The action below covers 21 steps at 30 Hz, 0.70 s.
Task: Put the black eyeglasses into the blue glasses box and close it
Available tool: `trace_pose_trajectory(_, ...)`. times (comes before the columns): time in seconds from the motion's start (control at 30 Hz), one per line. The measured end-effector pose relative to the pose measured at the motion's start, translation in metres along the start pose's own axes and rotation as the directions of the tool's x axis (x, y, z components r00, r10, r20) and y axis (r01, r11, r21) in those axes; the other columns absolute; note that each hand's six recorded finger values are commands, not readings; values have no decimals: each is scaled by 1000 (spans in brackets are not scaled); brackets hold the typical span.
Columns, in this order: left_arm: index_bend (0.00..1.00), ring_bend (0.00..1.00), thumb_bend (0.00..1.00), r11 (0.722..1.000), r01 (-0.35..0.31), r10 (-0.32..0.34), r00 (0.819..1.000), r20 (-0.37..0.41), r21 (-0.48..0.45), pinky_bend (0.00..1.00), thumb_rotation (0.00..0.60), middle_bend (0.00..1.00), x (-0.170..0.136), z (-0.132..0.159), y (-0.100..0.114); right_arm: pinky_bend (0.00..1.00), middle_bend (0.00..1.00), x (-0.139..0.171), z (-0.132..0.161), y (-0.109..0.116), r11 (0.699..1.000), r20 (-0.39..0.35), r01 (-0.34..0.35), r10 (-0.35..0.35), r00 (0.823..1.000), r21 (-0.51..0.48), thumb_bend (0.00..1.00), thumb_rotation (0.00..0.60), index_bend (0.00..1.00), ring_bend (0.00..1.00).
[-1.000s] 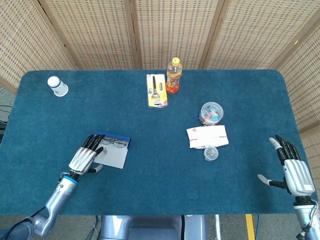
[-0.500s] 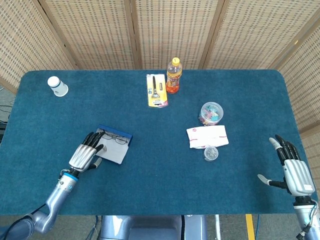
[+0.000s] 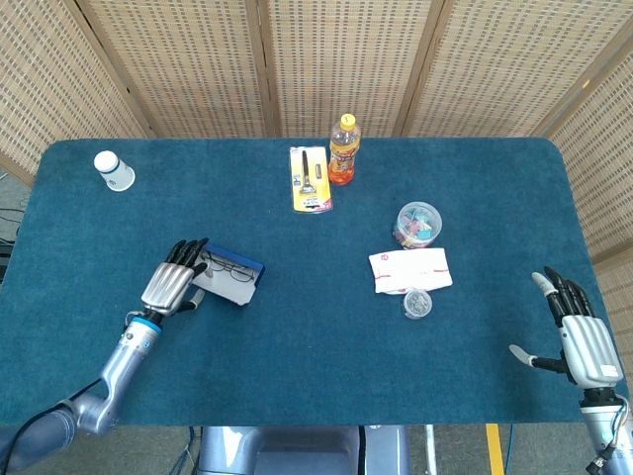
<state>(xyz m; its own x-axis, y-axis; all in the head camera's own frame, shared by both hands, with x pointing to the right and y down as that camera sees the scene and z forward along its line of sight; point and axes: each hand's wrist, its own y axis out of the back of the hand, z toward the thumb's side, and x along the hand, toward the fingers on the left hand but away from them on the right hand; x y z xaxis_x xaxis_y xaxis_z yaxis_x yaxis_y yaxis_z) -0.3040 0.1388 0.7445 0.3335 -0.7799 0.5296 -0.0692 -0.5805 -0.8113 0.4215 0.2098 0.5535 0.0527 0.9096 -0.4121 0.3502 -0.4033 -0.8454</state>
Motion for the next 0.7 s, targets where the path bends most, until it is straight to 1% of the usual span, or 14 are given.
trace_pose_trajectory(0.1,446,0,456,1000,14,-14,1000,-7,0,0,600,0,4,0,-1,0,0,0,0,0,1000,0,0,0,1000,-1,0,600,0,0)
trace_pose_trajectory(0.13,478,0,457,1000,19,-19,1000,-7,-1,0,600,0,4,1,-2,0,0,0,0,0,1000,0,0,0,1000,-2,0,600,0,0)
trace_pose_trajectory(0.2,573,0,461,1000,27,-27,1000,-4,-7,0,600,0,3,1,-4,0,0,0,0,0,1000,0,-1,1,1000,-3,0,600,0,0)
trace_pose_trajectory(0.27,693,0,467,999,33,-33,999,2,-13,0,600,0,1,2,-5,0,0,0,0,0,1000,0,-1,1,1000,-5,0,600,0,0)
trace_pose_trajectory(0.33,744,0,470,999,34,-34,999,10,-11,0,600,0,-1,2,-6,0,0,0,0,0,1000,0,-2,2,1000,-5,0,600,0,0)
trace_pose_trajectory(0.43,766,0,470,1000,27,-27,999,16,-4,0,600,0,-7,-1,-5,0,0,0,0,0,1000,-1,-2,2,1000,-7,0,600,0,0)
trace_pose_trajectory(0.7,769,0,470,1000,28,-28,997,70,15,0,600,0,-34,-5,4,0,0,0,0,0,1000,-1,-1,1,1000,-9,0,600,0,0)
